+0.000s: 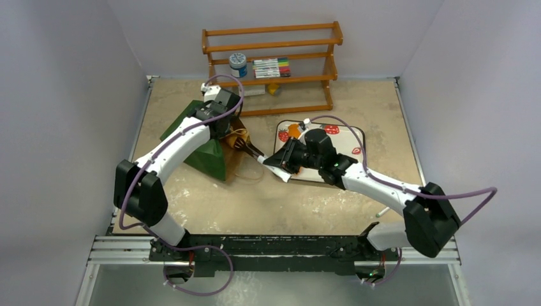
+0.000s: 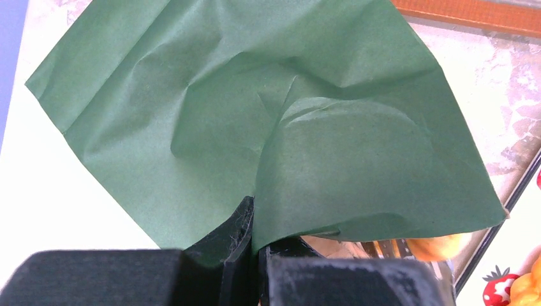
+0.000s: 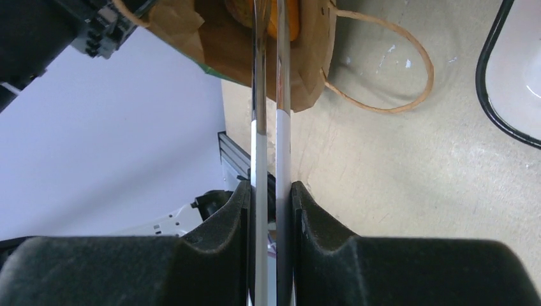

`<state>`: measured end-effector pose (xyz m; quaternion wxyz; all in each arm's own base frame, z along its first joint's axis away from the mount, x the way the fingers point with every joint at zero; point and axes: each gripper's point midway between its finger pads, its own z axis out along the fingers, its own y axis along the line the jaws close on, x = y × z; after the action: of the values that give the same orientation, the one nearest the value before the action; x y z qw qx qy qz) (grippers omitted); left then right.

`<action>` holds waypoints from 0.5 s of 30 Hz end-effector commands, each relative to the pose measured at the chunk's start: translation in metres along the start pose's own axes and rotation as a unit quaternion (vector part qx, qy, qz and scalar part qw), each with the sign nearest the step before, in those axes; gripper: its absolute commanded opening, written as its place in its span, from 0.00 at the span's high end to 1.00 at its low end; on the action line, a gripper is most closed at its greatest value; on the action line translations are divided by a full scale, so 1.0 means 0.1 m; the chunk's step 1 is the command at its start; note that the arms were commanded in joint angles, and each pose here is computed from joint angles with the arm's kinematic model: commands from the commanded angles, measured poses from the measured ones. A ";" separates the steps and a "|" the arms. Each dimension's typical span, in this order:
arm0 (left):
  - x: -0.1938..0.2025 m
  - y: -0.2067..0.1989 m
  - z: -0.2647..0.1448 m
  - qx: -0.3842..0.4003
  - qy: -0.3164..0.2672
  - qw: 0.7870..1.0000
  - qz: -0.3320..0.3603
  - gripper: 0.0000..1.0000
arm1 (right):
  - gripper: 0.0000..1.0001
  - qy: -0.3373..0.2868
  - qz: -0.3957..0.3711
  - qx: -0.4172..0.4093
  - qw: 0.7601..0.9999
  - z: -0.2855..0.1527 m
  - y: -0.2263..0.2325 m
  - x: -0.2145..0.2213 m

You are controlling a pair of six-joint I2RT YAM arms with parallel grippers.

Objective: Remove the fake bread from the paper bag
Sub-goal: Take out the fake bread from the paper bag.

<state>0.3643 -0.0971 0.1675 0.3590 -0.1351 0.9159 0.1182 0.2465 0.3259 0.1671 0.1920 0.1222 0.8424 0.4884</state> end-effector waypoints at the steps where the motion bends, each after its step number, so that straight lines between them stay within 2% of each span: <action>1: -0.15 -0.04 0.02 -0.001 -0.023 0.999 -0.030 1.00 | 1.00 -0.022 -0.025 -0.026 0.999 -0.20 0.21 -0.07; 8: -0.23 -0.04 0.02 -0.010 -0.028 0.999 -0.031 1.00 | 1.00 -0.013 -0.035 -0.023 0.999 -0.49 0.18 0.07; 15: -0.23 0.03 0.16 -0.023 -0.019 0.999 -0.039 1.00 | 1.00 -0.037 -0.053 -0.004 0.998 -0.88 0.18 0.09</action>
<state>0.3753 -0.0946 0.1615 0.3576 -0.1463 0.9132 0.1297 0.2033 0.2849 0.1974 0.2107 0.1072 0.8445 0.4806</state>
